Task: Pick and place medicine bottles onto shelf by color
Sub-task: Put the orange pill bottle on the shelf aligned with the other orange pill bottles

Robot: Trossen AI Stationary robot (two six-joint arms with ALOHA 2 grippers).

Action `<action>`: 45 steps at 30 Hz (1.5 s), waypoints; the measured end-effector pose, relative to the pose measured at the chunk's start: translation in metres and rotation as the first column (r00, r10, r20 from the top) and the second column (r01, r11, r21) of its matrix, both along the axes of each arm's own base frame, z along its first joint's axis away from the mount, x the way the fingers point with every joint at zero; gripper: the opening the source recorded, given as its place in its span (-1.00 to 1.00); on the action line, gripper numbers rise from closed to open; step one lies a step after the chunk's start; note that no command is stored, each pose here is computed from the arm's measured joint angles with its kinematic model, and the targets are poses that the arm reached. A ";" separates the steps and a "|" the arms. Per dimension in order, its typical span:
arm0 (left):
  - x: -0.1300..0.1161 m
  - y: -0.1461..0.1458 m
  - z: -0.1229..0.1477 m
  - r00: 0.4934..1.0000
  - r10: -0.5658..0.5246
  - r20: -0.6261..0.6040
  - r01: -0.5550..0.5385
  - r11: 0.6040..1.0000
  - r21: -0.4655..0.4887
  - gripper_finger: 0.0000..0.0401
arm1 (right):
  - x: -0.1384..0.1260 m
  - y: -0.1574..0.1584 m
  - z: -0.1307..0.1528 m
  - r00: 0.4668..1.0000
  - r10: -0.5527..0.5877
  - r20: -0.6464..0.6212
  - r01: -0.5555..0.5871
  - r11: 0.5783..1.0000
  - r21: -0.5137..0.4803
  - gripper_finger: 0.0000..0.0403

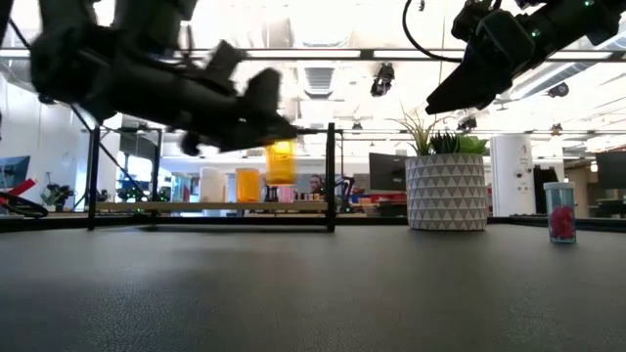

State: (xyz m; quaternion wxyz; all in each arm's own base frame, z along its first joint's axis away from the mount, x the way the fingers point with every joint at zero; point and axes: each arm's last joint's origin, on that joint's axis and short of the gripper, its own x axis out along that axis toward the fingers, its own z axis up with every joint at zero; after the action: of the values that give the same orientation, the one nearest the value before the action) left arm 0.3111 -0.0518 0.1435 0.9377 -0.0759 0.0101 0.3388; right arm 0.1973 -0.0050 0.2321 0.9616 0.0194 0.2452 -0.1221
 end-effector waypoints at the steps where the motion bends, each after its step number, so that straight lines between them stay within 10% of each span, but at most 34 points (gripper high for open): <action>1: -0.009 0.002 0.002 0.999 0.032 -0.001 -0.032 0.999 0.005 0.02 | 0.000 0.000 0.000 1.000 -0.001 0.000 0.001 1.000 0.000 0.10; 15: -0.061 0.039 0.008 0.908 0.419 -0.013 -0.417 0.907 0.057 0.02 | 0.000 0.000 0.000 1.000 0.000 0.000 0.000 1.000 0.000 0.10; 45: -0.045 0.107 -0.014 0.875 0.484 -0.021 -0.485 0.874 -0.041 0.03 | 0.000 0.000 0.000 1.000 -0.001 0.000 0.001 1.000 0.000 0.10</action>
State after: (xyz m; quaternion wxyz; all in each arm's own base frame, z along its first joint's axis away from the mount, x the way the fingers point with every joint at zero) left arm 0.2662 0.0556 0.1292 0.8211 -0.0951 0.0033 0.5628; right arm 0.1974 -0.0051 0.2321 0.9615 0.0194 0.2451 -0.1224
